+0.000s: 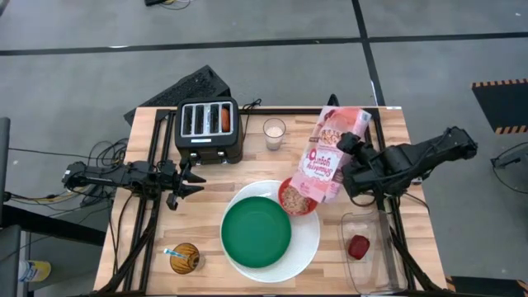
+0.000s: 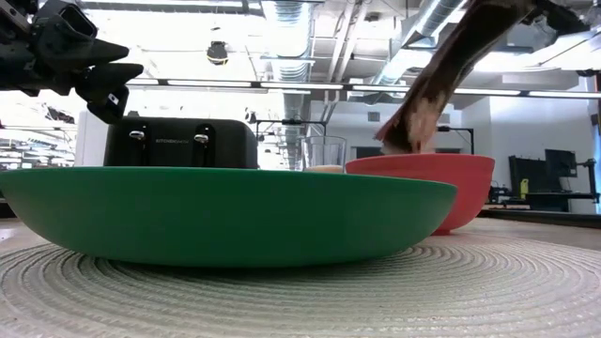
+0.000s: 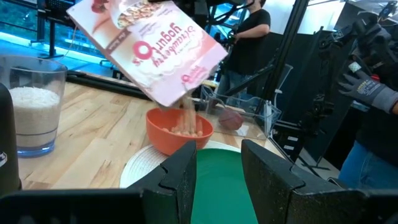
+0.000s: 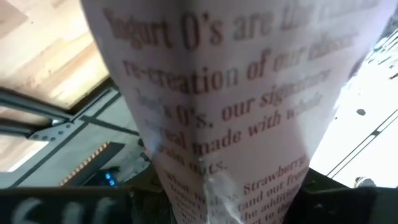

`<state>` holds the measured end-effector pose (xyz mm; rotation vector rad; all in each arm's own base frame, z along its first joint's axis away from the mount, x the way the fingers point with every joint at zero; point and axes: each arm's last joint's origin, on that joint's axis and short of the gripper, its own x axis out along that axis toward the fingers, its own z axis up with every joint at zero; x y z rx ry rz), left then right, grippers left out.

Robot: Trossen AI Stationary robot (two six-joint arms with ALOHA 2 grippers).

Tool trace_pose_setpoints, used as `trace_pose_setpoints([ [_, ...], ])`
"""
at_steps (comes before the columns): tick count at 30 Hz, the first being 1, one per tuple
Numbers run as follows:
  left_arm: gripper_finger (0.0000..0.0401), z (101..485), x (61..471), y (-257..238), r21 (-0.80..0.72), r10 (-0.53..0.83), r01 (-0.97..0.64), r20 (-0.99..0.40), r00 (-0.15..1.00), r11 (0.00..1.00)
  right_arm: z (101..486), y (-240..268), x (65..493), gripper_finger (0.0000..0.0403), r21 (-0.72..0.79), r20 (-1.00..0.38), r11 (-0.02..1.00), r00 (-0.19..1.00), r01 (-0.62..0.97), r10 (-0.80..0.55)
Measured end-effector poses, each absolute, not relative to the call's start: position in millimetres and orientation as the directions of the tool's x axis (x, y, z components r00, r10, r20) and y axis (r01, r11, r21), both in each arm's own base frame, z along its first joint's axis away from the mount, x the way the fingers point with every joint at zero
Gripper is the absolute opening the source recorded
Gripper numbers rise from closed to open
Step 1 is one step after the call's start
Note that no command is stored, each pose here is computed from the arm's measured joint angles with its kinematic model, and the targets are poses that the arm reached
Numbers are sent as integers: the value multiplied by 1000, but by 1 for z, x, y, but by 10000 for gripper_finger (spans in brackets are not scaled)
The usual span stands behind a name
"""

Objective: Arrange a breakfast setting
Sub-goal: Pour the cereal into the orange bowl

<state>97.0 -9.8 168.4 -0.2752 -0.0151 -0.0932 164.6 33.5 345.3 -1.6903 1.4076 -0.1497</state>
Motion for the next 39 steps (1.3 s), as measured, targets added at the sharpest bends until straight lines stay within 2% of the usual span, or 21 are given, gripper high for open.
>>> trace_pose_setpoints([
  [12, 113, 168, 97, -10, -271, -90, 94, 28, 996, 958, 347, 32, 162, 172, -704, -436, 77, 344, -706, -832],
  [22, 113, 168, 97, -10, -271, -90, 94, 28, 996, 958, 354, 27, 148, 172, -729, -483, 133, 367, -672, -795],
  [39, 113, 168, 97, -10, -271, -90, 94, 28, 996, 958, 367, 6, 112, 172, -752, -595, 329, 375, -571, -710],
])
